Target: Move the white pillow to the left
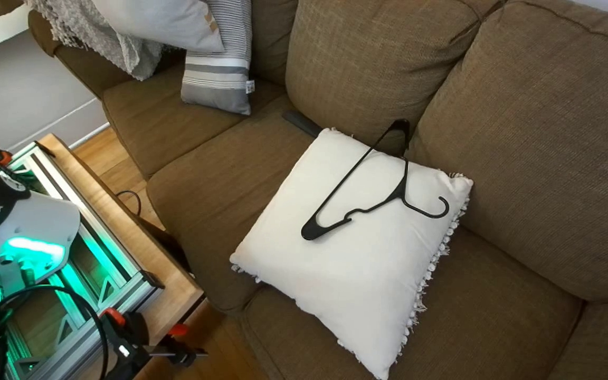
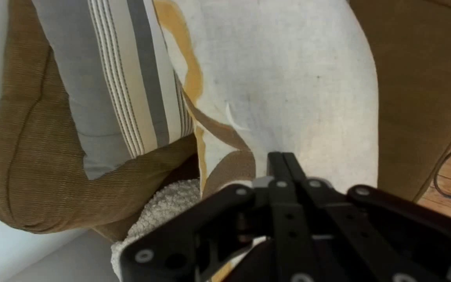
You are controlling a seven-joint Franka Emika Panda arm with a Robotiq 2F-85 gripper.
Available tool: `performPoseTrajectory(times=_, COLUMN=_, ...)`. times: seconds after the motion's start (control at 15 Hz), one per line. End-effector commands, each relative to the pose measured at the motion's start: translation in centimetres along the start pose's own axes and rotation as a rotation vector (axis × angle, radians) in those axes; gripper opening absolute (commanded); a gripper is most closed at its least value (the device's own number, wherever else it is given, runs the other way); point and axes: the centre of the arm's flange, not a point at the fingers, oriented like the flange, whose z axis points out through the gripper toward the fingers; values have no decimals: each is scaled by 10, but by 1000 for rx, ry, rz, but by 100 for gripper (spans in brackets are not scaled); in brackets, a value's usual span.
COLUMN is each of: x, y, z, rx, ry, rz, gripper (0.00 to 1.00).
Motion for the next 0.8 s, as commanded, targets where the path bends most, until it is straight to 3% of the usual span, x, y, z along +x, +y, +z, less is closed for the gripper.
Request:
performPoseTrajectory(times=0.0, x=22, y=20, z=3, rx=56, ry=73, rz=16, gripper=0)
performPoseTrajectory(times=0.2, x=32, y=19, z=-1, rx=76, ry=51, rz=-3, gripper=0)
performPoseTrajectory(times=0.53, x=35, y=7, z=-65, rx=19, ry=-63, rz=-46, gripper=0)
performPoseTrajectory(times=0.73, x=43, y=-4, z=-97, rx=40, ry=-119, rz=-47, gripper=0)
